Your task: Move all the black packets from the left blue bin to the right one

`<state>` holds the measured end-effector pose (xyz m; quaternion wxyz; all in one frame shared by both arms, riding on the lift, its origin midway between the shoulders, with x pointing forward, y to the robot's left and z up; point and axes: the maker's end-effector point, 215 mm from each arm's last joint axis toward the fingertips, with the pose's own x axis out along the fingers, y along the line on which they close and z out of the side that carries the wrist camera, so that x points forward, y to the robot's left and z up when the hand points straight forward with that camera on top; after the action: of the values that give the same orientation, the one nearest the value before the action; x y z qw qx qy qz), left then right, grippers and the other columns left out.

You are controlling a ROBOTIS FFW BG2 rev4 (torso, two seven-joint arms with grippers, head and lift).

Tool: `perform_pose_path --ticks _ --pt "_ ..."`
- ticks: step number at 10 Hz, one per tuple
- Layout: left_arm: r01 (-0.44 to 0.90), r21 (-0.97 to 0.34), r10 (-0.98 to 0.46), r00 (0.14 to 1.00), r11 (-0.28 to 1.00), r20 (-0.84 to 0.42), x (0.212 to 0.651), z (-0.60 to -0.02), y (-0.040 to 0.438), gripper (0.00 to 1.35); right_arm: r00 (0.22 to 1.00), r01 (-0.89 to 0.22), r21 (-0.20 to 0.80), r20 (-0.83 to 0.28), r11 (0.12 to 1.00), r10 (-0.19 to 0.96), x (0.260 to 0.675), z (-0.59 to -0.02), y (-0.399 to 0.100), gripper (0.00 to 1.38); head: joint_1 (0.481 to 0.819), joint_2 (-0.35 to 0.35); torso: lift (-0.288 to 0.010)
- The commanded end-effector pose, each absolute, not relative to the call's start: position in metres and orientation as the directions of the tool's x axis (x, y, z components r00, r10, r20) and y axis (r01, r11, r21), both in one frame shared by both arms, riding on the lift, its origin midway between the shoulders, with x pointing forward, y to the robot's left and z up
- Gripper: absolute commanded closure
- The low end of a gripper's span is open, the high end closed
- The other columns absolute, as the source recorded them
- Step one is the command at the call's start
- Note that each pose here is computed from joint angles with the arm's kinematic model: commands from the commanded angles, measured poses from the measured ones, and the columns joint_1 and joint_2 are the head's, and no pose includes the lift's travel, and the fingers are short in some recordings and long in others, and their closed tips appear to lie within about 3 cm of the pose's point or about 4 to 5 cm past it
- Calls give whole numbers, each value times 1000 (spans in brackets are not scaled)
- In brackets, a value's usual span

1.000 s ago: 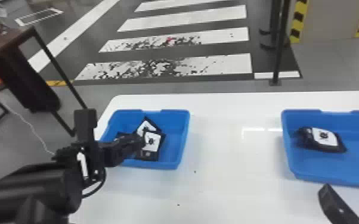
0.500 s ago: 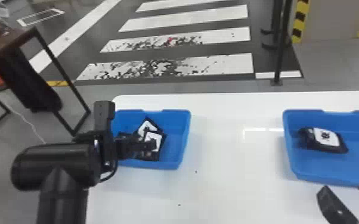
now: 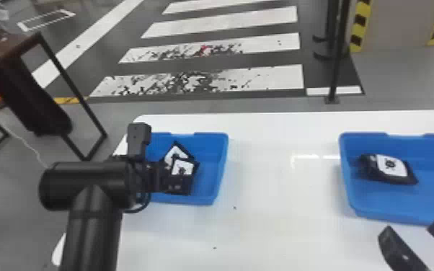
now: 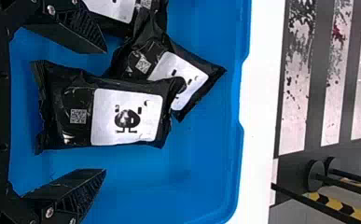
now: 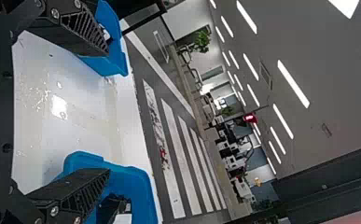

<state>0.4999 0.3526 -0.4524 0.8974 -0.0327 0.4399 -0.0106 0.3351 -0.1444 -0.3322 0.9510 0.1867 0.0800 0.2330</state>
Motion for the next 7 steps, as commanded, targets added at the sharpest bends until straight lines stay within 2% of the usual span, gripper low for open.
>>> perform_pose_path --ticks 1,3,4,6,7 --pt "-16 -76 -51 593 997 -804 503 -463 352 130 877 -414 396 -67 820 475 335 -334 -144 147 695 276 -140" --pt "-17 -75 -51 580 997 -813 509 -471 352 170 876 -413 401 -69 818 477 335 -336 -143 147 695 275 -140" --pt "-21 -77 -51 570 997 -820 509 -475 353 277 875 -415 400 -71 817 479 335 -336 -143 147 695 275 -140" --pt "-31 -90 -60 540 995 -840 506 -489 353 708 874 -415 403 -72 815 481 335 -337 -142 147 695 276 -140" --pt "-24 -87 -61 541 996 -839 506 -491 353 972 874 -415 403 -72 815 481 335 -337 -142 147 695 276 -140"
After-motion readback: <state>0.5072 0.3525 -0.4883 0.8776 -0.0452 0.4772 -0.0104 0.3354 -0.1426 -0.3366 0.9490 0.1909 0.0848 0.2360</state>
